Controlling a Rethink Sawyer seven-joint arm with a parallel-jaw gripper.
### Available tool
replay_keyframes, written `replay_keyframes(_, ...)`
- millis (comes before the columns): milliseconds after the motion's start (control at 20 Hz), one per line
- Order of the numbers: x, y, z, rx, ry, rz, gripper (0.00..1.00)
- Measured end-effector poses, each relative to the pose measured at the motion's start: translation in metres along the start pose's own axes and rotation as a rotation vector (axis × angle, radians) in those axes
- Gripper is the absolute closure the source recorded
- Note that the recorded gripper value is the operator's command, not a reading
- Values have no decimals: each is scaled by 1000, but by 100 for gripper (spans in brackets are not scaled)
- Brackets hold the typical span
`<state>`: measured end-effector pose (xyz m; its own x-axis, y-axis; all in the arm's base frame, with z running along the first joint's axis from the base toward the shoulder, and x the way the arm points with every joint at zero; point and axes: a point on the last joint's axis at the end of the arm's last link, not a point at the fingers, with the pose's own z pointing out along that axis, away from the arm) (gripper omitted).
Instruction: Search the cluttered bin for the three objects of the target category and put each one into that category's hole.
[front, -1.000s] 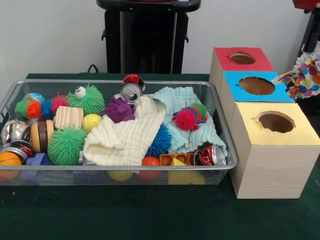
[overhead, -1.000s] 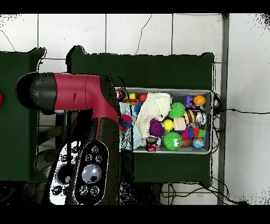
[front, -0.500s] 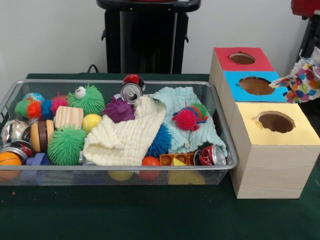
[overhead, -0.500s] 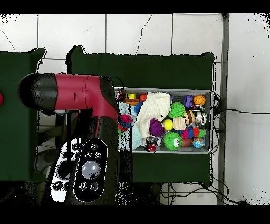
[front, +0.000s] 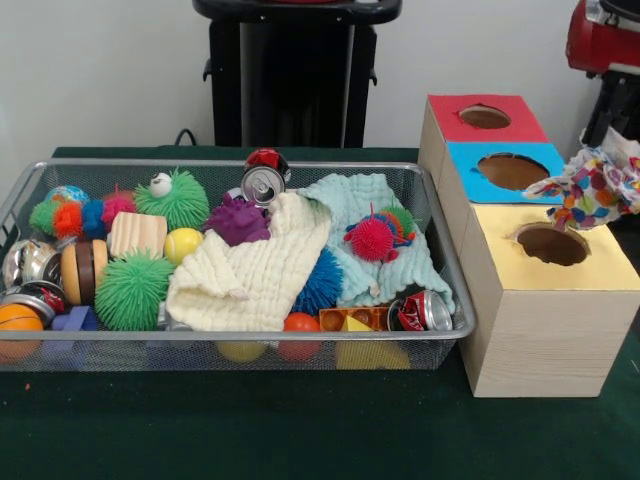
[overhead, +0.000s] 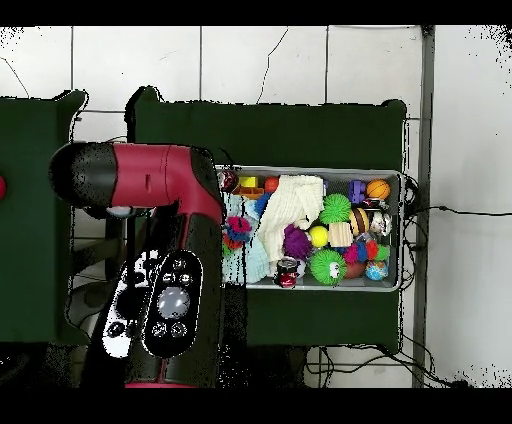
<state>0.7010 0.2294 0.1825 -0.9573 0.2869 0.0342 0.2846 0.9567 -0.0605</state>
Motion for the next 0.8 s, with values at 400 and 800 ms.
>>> replay_keyframes(400, 7, -1, 21, 22, 49, -3, 100)
replay_keyframes(800, 29, -7, 40, 82, 199, -4, 100)
